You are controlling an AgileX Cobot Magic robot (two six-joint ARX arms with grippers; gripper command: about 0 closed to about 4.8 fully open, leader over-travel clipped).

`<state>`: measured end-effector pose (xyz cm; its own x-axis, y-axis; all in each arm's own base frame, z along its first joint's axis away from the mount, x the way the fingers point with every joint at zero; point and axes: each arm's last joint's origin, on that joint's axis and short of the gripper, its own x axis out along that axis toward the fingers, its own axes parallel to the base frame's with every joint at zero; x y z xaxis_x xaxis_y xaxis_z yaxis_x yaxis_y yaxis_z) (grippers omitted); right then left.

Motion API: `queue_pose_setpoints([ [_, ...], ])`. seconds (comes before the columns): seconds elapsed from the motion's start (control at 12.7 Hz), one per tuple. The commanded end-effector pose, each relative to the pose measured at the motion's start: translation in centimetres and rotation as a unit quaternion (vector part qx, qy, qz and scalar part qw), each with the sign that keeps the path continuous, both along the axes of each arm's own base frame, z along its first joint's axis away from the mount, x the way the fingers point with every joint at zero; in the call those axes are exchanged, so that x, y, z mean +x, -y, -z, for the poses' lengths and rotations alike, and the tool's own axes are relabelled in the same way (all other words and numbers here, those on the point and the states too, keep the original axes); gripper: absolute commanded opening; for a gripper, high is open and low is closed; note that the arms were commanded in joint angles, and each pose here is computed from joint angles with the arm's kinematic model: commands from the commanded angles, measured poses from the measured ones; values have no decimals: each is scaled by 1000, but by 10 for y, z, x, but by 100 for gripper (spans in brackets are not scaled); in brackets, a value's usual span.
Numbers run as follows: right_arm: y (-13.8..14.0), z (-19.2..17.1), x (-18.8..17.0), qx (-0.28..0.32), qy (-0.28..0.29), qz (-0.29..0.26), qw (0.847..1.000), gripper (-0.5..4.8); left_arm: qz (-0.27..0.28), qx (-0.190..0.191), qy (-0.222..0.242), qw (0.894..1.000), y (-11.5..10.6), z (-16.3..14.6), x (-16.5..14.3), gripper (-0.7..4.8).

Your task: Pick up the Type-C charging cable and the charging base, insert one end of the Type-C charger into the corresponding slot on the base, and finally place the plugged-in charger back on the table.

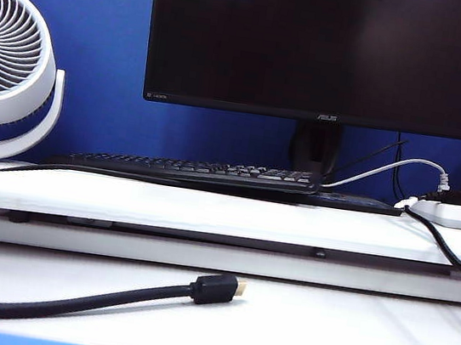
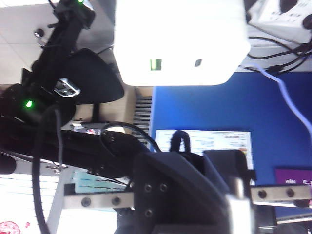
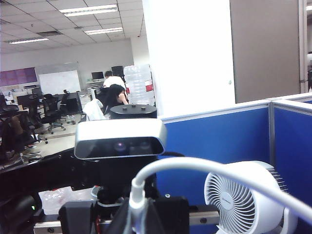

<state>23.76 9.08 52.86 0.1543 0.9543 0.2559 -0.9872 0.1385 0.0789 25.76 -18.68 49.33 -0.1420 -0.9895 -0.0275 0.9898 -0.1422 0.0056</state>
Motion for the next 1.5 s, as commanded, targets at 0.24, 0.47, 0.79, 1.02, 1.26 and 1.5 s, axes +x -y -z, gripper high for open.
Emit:
queue_pose_setpoints([
  [0.24, -2, -3, -5, 6, -9, -14, 1000, -2, 7, -27, 18, 999, -1, -12, -3, -6],
  [0.47, -18, -2, -11, 2, -17, -49, 999, -2, 7, -23, -13, 1000, -1, -12, -3, -6],
  [0.79, -20, 1, -10, -6, -29, -52, 998, -2, 15, -23, -19, 999, -2, -13, -4, -6],
  [1.02, -20, 1, -10, -11, -27, -60, 998, -2, 24, -22, -23, 999, -2, -13, -5, -6],
  [1.26, -20, 3, -10, -19, -40, -66, 997, -2, 36, -19, -34, 999, -2, -13, -5, -6],
  [1.5, -13, 6, -6, -30, -57, -61, 996, -2, 37, -18, -39, 998, -2, -13, -5, -6],
])
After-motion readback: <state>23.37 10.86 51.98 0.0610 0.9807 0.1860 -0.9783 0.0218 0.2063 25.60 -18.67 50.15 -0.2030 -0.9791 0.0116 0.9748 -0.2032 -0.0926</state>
